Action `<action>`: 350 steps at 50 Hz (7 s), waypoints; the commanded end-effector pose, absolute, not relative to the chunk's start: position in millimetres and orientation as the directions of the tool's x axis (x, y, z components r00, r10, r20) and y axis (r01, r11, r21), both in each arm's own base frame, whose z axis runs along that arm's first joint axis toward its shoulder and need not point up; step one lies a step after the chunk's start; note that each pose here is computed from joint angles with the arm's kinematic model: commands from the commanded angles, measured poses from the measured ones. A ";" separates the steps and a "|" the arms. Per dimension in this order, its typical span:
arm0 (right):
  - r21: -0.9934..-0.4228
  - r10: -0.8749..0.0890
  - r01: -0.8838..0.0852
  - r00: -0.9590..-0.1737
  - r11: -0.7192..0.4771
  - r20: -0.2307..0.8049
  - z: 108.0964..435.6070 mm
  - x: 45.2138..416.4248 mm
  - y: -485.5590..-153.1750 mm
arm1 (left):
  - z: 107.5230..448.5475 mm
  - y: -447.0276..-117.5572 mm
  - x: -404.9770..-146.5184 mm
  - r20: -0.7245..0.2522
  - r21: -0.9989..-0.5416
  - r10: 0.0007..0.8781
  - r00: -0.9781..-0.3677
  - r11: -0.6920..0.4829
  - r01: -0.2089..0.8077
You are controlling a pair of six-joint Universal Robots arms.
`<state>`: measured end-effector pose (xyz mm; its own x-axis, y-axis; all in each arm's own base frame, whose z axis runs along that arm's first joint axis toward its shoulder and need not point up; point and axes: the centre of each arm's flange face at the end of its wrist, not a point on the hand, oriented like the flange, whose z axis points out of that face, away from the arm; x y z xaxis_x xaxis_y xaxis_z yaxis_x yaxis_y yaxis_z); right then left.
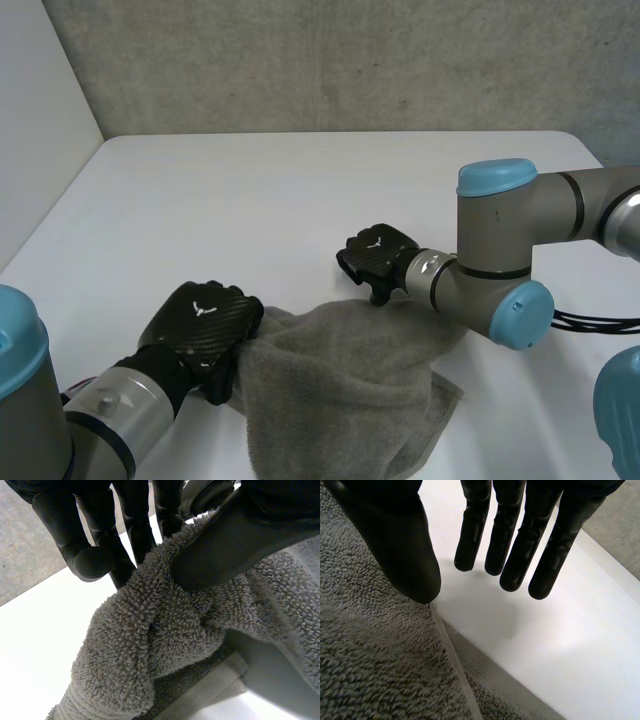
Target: Fold the towel.
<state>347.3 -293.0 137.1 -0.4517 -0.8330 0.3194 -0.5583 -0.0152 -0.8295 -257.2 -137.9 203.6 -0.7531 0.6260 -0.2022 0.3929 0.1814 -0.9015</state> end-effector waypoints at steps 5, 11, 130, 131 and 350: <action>-0.792 -0.787 -0.607 -0.520 0.068 0.331 168.4 296.0 -271.5 | 205.7 -163.5 -280.9 -0.202 -0.910 0.656 -0.727 0.148 0.387; -0.754 -0.810 -0.650 -0.490 0.093 0.323 168.6 290.2 -268.5 | 211.6 -166.1 -281.6 -0.206 -0.917 0.651 -0.731 0.132 0.376; -0.878 -0.849 -0.444 -0.382 -0.178 0.365 168.9 325.9 -275.0 | 153.6 -173.6 -284.4 -0.158 -0.900 0.680 -0.716 0.199 0.388; -0.852 -0.856 -0.491 -0.348 -0.181 0.383 160.2 324.2 -271.6 | 147.9 -163.5 -285.0 -0.159 -0.870 0.719 -0.677 0.222 0.440; -0.868 -0.626 -0.492 -0.699 0.070 0.346 198.9 219.7 -226.9 | 181.5 -263.2 -251.4 -0.471 -0.856 0.440 -0.764 -0.020 0.516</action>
